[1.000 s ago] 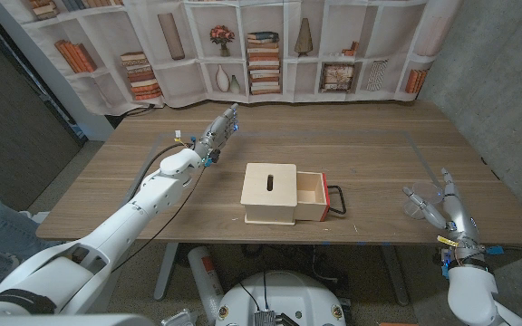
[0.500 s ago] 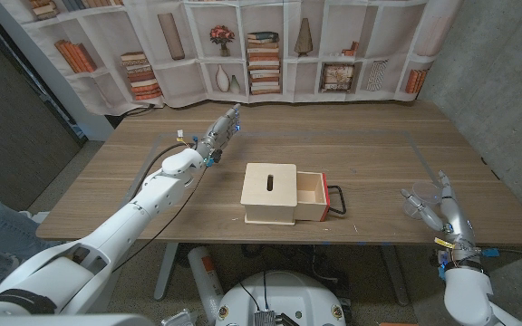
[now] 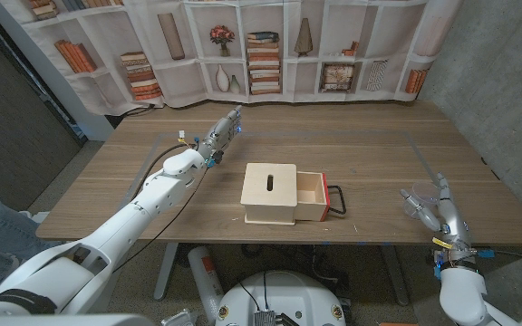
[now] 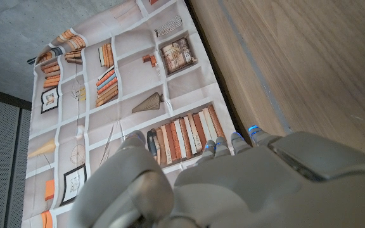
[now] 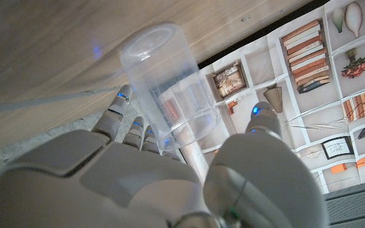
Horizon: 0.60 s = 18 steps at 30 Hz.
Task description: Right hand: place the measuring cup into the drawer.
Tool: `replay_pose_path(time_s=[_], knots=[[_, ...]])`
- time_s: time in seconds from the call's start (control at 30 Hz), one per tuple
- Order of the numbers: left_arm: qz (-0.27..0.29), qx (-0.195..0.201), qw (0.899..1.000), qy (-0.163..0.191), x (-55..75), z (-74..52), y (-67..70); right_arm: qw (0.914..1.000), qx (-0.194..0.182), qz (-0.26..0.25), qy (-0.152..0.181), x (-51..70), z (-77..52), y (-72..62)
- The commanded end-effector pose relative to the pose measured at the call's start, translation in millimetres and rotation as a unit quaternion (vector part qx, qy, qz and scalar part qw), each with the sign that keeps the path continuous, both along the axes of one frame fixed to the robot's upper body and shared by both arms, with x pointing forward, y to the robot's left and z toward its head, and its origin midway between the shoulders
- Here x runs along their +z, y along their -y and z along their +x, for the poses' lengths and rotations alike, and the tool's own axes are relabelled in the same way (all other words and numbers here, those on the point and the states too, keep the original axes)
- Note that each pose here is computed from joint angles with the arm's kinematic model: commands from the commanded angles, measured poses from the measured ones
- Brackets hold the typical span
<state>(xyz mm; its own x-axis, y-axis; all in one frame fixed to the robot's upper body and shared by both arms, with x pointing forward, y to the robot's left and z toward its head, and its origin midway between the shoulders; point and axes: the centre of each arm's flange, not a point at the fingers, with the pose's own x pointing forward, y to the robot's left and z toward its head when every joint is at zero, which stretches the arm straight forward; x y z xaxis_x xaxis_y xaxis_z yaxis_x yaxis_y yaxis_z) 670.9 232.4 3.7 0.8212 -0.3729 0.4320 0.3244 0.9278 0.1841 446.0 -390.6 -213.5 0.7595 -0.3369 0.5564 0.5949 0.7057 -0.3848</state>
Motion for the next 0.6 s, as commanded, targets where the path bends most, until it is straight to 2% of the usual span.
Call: replay_pose_path(time_s=[0.03, 0.33, 0.6], knots=[[0.004, -0.001, 1.0, -0.004, -0.2, 3.0, 0.0, 0.9997, 0.004, 0.024, 0.003, -5.5, 8.9, -3.7], [0.001, 0.0, 1.0, -0.011, -6.1, 5.8, -2.5, 0.9995, -0.014, 0.029, 0.007, -6.0, 10.3, -5.7], [-0.002, 0.0, 1.0, -0.013, -8.6, 6.9, -3.8, 0.9983, -0.048, 0.029, 0.016, -6.8, 6.9, -6.2]])
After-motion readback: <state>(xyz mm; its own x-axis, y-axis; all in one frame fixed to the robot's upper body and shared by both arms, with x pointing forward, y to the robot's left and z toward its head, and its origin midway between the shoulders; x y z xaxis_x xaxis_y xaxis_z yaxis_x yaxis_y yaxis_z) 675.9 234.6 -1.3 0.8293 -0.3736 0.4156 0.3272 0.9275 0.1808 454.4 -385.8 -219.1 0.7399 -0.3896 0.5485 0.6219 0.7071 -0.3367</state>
